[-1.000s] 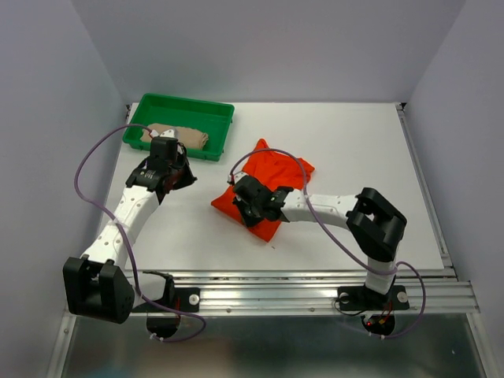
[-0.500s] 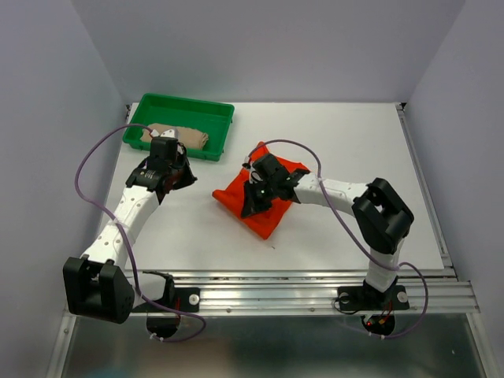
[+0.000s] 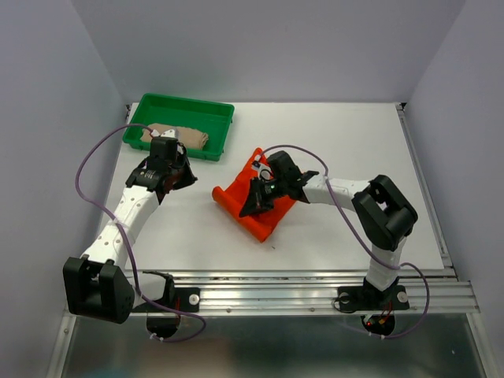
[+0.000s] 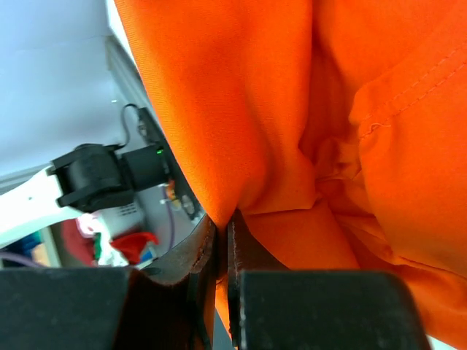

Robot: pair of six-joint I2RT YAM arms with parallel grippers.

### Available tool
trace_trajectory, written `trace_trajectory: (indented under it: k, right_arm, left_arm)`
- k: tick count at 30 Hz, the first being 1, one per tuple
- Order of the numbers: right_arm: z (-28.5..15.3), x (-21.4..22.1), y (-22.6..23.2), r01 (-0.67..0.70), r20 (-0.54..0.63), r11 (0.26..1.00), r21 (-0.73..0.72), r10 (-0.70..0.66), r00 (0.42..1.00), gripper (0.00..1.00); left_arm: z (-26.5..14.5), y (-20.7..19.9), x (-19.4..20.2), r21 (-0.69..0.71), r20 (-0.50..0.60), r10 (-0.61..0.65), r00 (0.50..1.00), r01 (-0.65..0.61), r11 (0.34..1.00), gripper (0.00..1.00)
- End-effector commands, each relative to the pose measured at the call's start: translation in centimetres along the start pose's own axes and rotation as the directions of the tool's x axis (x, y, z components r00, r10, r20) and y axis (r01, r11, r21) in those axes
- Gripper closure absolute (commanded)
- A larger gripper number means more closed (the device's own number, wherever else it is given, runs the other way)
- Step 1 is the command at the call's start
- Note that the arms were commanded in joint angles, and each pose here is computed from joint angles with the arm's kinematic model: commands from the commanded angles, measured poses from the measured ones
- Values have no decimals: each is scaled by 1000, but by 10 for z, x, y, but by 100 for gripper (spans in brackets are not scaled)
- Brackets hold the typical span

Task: Roll the t-shirts
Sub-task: Roll the T-shirt to the center of the board.

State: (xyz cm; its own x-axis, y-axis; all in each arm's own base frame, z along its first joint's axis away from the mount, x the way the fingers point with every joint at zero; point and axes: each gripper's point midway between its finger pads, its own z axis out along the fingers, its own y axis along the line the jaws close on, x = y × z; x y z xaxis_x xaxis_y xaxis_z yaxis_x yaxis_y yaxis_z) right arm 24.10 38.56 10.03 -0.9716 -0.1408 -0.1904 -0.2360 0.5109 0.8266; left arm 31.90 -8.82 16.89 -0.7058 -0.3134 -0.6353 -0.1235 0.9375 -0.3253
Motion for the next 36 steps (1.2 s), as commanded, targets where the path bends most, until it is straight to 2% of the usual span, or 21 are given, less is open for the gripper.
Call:
trace_trajectory:
  k: [1, 12, 21, 28, 36]
  right_arm:
    - [-9, -6, 25, -2, 1, 989, -146, 3, 1000, 99]
    - [-6, -7, -1, -69, -19, 987, -143, 67, 998, 99]
    - [-2, -9, -17, -106, -67, 981, -161, 96, 993, 99]
    - [-6, -15, -27, -111, -75, 979, -173, 100, 992, 99]
    - [-6, -17, -31, -109, -74, 978, -175, 98, 992, 99]
  left_arm:
    - [-5, -3, -9, 22, 39, 17, 999, -18, 1000, 100]
    - [-4, -10, -4, 44, 14, 61, 998, -61, 997, 100]
    - [8, -56, 41, 133, -88, 197, 976, -184, 974, 100]
    - [21, -65, 67, 175, -171, 262, 950, -232, 957, 100]
    - [39, -74, 75, 197, -193, 241, 951, -203, 959, 100]
